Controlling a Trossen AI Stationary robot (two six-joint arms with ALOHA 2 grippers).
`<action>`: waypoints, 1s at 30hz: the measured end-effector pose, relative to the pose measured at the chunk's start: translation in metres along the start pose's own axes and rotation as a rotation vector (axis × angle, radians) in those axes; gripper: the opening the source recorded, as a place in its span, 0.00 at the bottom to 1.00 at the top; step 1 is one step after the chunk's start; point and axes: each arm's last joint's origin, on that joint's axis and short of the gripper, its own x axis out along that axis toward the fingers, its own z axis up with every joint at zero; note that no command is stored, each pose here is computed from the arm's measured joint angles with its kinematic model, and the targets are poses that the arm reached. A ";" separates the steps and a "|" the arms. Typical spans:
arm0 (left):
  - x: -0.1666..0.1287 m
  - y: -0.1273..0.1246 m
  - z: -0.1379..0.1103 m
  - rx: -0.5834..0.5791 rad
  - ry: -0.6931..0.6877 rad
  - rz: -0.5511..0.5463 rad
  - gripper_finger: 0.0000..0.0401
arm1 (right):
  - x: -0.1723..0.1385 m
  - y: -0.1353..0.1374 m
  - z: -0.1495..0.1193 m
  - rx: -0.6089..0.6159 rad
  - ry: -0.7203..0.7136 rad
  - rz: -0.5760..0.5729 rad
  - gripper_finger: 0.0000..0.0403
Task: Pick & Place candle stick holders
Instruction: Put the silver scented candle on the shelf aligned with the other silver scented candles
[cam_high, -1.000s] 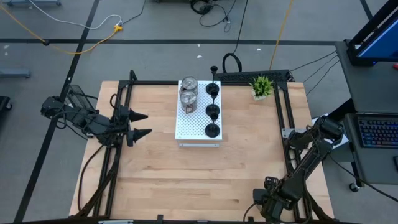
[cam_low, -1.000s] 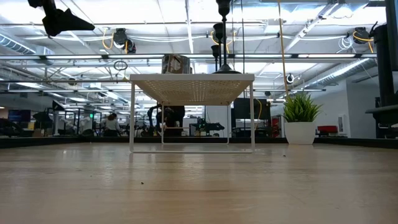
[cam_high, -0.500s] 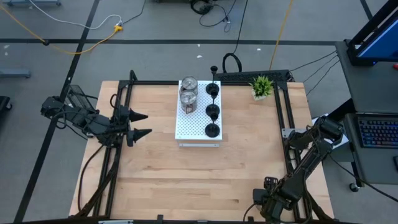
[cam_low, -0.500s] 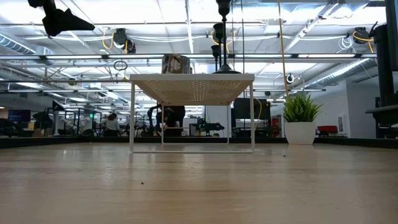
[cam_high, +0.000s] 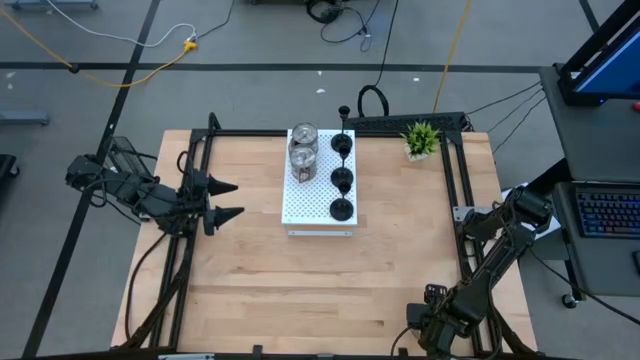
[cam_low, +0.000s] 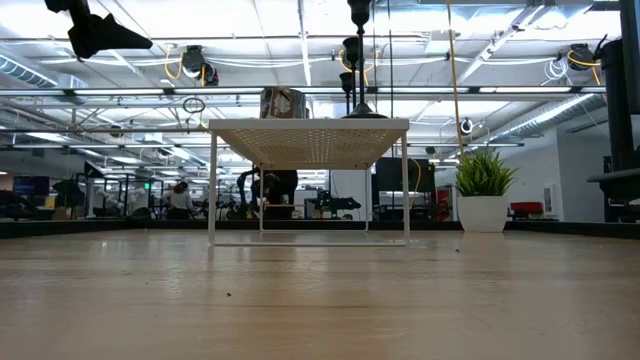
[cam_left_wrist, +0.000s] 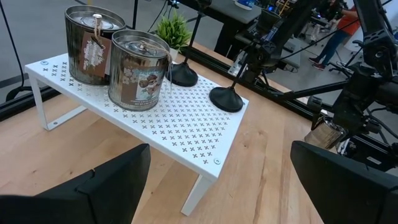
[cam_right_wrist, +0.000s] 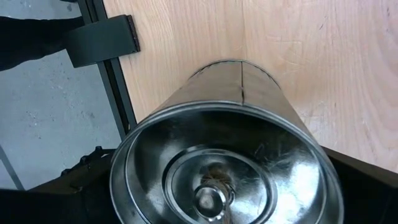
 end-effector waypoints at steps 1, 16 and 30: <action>0.000 0.000 0.000 0.000 0.000 0.000 0.98 | 0.000 0.000 0.000 0.000 0.000 0.001 0.99; 0.000 0.000 0.000 0.000 0.000 0.000 0.98 | 0.000 0.001 0.001 -0.006 -0.025 0.003 0.99; 0.000 0.000 0.000 -0.004 0.000 -0.001 0.98 | 0.005 -0.002 0.002 -0.005 -0.057 0.008 0.99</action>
